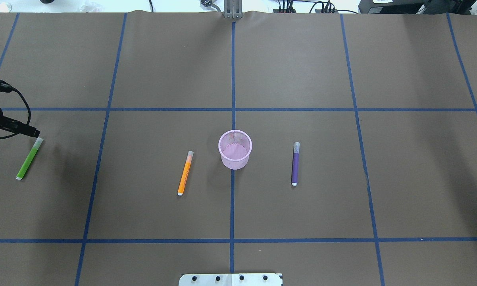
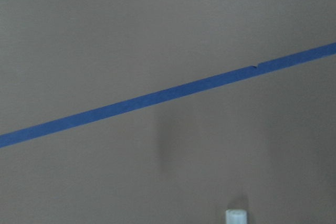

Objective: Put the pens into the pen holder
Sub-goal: 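Lower the left gripper onto the green marker and close on it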

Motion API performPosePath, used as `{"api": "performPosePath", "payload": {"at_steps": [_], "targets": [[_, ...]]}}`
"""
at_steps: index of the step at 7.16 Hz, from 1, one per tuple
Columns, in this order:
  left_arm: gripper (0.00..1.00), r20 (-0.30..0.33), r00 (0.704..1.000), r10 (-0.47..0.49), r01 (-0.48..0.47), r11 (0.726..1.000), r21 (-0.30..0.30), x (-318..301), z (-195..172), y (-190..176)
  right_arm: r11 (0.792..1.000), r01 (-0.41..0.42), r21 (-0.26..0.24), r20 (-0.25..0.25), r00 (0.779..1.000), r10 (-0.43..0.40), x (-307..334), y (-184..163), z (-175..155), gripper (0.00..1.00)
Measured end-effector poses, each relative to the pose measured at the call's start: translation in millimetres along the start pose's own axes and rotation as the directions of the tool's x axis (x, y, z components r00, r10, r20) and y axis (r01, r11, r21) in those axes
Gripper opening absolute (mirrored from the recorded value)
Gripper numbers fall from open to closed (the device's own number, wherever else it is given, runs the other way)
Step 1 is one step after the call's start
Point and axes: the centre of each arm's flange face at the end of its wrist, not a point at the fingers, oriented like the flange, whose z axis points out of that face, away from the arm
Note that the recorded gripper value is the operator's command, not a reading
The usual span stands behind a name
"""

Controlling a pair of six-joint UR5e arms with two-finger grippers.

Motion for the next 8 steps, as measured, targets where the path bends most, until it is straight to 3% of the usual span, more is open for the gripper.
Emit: {"api": "performPosePath", "payload": {"at_steps": [8], "targets": [[0.46, -0.016, 1.0, 0.024, -0.024, 1.0, -0.02, 11.7, 10.9, 10.0, 1.0, 0.001, -0.004, 0.001, 1.0, -0.001, -1.4, -0.2, 2.0, 1.0]]}}
